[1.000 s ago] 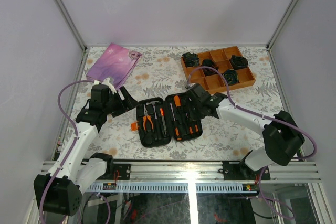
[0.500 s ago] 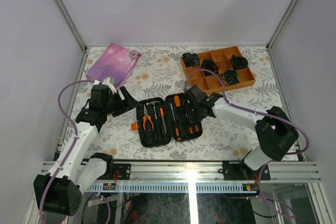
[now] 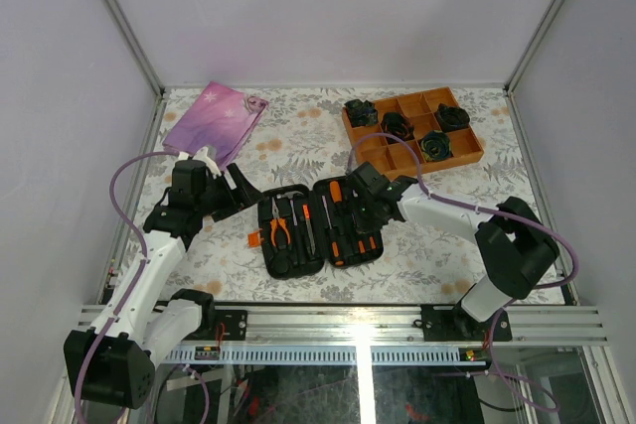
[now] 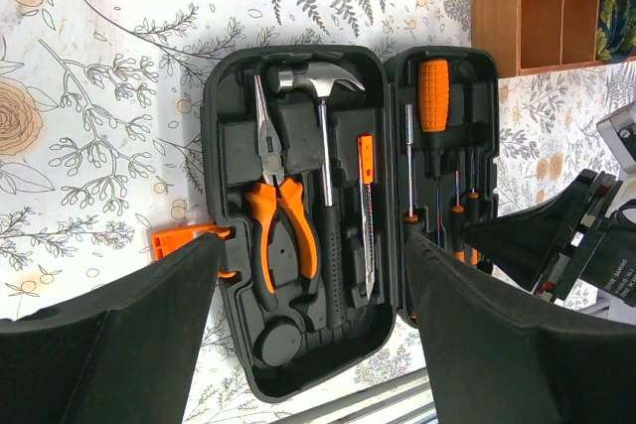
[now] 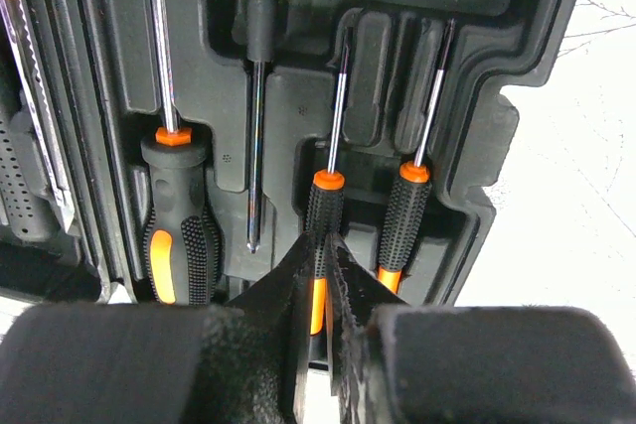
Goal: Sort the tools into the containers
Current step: Place the screwdriver in the storage box.
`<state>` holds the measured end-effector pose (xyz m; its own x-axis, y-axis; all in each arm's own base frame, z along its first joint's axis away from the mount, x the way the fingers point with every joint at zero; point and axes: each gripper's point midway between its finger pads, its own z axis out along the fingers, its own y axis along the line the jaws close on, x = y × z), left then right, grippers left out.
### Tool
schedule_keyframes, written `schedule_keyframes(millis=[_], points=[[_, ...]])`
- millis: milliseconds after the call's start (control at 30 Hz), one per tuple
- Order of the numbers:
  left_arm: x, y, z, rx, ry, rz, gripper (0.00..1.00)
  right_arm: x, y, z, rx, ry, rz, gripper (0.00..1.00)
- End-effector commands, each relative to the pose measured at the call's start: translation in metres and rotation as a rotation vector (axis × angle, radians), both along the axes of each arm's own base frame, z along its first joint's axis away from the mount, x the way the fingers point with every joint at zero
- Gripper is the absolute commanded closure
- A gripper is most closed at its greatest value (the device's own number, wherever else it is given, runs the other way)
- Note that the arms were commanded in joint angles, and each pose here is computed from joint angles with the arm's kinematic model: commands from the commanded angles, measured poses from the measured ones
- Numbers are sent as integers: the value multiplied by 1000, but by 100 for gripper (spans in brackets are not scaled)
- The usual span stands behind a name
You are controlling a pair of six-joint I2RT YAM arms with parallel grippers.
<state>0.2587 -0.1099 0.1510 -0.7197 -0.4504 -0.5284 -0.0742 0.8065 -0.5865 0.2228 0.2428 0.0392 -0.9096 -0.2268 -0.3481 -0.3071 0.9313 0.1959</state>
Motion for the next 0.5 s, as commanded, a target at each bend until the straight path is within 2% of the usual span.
schedule_keyframes(millis=[0,467], points=[[6,-1,6,-7,-48,-16,26,8,7,2,10,-5,9,88],[5,-4,8,-15,-55,-34,26,-4,-9,-27,-122,97,13,94]])
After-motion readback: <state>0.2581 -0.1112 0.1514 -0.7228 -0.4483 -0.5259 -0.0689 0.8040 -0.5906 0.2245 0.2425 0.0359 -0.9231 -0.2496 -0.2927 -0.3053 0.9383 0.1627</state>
